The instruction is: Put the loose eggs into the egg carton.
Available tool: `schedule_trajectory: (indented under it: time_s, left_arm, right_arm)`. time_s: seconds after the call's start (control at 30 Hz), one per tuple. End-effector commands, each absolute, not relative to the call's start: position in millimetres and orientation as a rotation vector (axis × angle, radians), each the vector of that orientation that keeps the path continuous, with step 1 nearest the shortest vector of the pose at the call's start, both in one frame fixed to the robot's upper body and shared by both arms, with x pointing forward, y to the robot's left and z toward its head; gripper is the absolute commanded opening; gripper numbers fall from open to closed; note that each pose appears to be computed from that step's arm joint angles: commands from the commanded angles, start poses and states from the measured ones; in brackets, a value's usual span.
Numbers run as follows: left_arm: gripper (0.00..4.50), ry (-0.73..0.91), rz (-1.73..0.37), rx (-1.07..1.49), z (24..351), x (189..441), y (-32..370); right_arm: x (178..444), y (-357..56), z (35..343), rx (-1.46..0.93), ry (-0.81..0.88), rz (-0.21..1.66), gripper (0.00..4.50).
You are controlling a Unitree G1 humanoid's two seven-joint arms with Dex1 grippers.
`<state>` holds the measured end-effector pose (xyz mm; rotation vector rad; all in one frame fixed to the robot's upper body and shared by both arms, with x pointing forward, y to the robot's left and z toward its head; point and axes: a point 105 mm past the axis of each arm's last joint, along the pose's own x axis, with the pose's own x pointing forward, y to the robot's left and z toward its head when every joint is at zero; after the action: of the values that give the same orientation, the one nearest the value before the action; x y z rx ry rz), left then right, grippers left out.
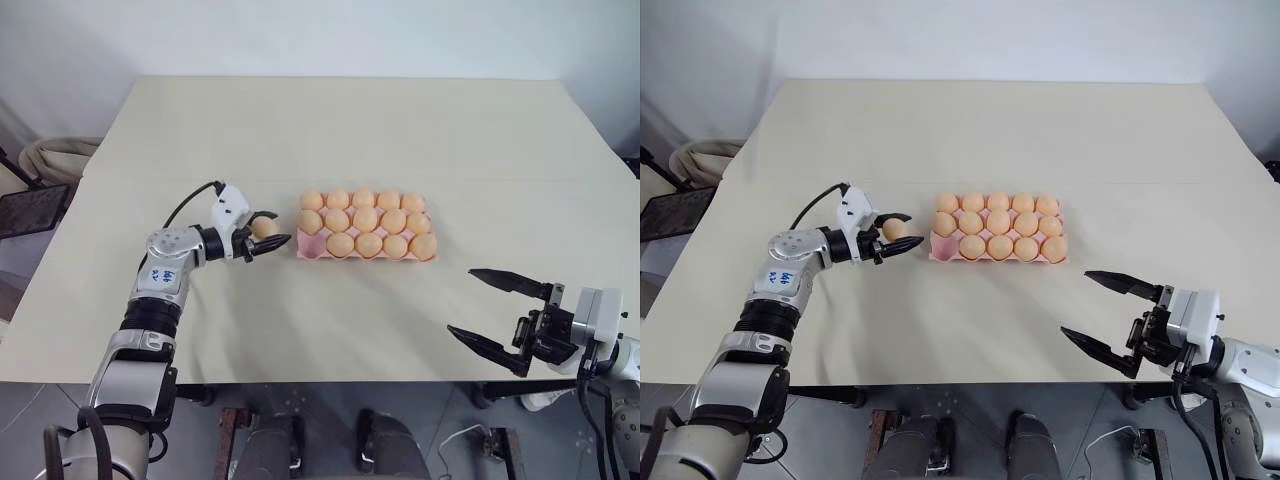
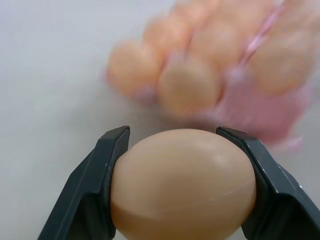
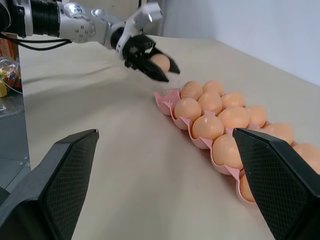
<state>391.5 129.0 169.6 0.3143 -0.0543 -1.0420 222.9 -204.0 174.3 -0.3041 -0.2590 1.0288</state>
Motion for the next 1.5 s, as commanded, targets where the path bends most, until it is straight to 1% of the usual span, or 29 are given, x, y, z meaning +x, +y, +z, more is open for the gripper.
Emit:
schedule_trajectory:
  time_s: [0.03, 0.17, 0.3, 0.37, 0.4, 0.5, 0.57, 0.73, 0.8, 0.87, 1.0, 1.1, 1.27, 1.33, 1.5]
  left_arm:
    - [2.5, -0.117, -1.146, 0.336, 188, 384, 101]
    - [2.5, -0.082, -1.182, 0.358, 179, 388, 78]
    - [2.5, -0.057, -1.149, 0.383, 173, 396, 74]
    - [3.23, -0.053, -1.16, 0.36, 174, 396, 75]
    - [3.46, -0.05, -1.18, 0.354, 173, 393, 75]
    - [4.44, -0.076, -1.176, 0.369, 177, 389, 84]
    - [4.48, -0.092, -1.161, 0.372, 182, 388, 95]
    - [4.48, -0.113, -1.097, 0.406, 191, 376, 147]
    - [4.48, -0.109, -1.044, 0.407, 193, 364, 178]
    - [4.48, -0.092, -1.005, 0.413, 190, 355, 198]
    - [4.48, 0.001, -0.912, 0.41, 166, 316, 235]
    - [4.48, 0.06, -0.886, 0.365, 154, 290, 243]
    - [4.48, 0.071, -0.836, 0.378, 144, 263, 237]
    - [4.48, 0.057, -0.815, 0.366, 145, 259, 235]
    - [4.48, 0.003, -0.777, 0.349, 152, 261, 229]
  right_arm:
    - [223, -207, 182, -0.315, -0.289, 1.019, 4.5]
    - [225, -206, 183, -0.317, -0.288, 1.022, 4.5]
    - [224, -205, 184, -0.32, -0.291, 1.015, 4.5]
    - [222, -205, 184, -0.318, -0.289, 1.009, 4.5]
    - [222, -205, 184, -0.317, -0.288, 1.006, 4.5]
    - [221, -205, 182, -0.314, -0.283, 1.002, 4.5]
    - [223, -206, 181, -0.314, -0.281, 1.002, 4.5]
    - [229, -207, 182, -0.315, -0.267, 1.018, 4.5]
    - [232, -210, 182, -0.314, -0.259, 1.021, 4.5]
    - [233, -213, 183, -0.316, -0.26, 1.021, 4.5]
    - [241, -221, 181, -0.324, -0.241, 1.022, 4.5]
    - [247, -227, 181, -0.329, -0.238, 1.015, 4.5]
    - [254, -230, 181, -0.335, -0.239, 1.014, 4.5]
    - [254, -229, 177, -0.343, -0.227, 1.025, 4.5]
    - [255, -231, 177, -0.342, -0.226, 1.02, 4.5]
